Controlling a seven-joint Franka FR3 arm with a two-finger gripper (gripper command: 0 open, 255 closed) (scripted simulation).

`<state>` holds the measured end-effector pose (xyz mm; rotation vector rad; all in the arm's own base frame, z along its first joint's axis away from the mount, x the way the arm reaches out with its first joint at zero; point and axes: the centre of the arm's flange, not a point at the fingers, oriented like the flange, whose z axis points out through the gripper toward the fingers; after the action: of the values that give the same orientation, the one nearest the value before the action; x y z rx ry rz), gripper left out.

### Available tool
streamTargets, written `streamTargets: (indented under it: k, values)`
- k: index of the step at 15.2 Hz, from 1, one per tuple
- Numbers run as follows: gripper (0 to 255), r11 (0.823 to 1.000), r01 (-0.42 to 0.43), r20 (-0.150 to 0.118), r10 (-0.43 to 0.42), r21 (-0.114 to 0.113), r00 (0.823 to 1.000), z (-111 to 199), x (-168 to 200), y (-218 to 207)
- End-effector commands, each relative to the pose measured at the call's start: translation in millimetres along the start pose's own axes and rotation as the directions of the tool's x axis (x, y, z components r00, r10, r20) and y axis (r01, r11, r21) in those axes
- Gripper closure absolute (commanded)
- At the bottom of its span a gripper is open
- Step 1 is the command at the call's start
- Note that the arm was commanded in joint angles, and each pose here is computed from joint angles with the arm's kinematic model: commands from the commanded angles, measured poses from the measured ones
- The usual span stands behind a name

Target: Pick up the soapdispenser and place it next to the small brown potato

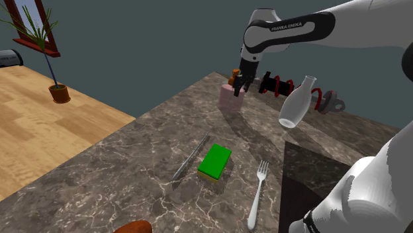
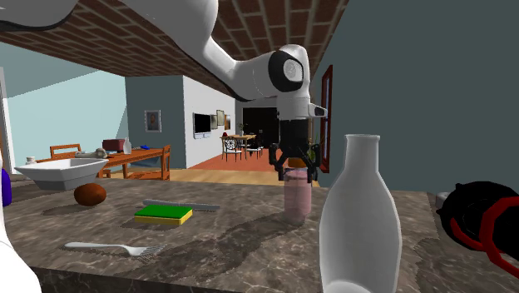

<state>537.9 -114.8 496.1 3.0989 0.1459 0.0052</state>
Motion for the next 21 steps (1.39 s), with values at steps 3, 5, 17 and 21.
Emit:
streamTargets:
  k: [3,5,17,21]
  values:
    - [255,1.000,0.000,0.000,0.000,0.000,1.000,-20,-1,1]
    - [255,1.000,0.000,0.000,0.000,0.000,1.000,-31,-1,2]
    - [255,1.000,0.000,0.000,0.000,0.000,1.000,-94,-1,4]
    - [255,1.000,0.000,0.000,0.000,0.000,1.000,-115,-1,5]
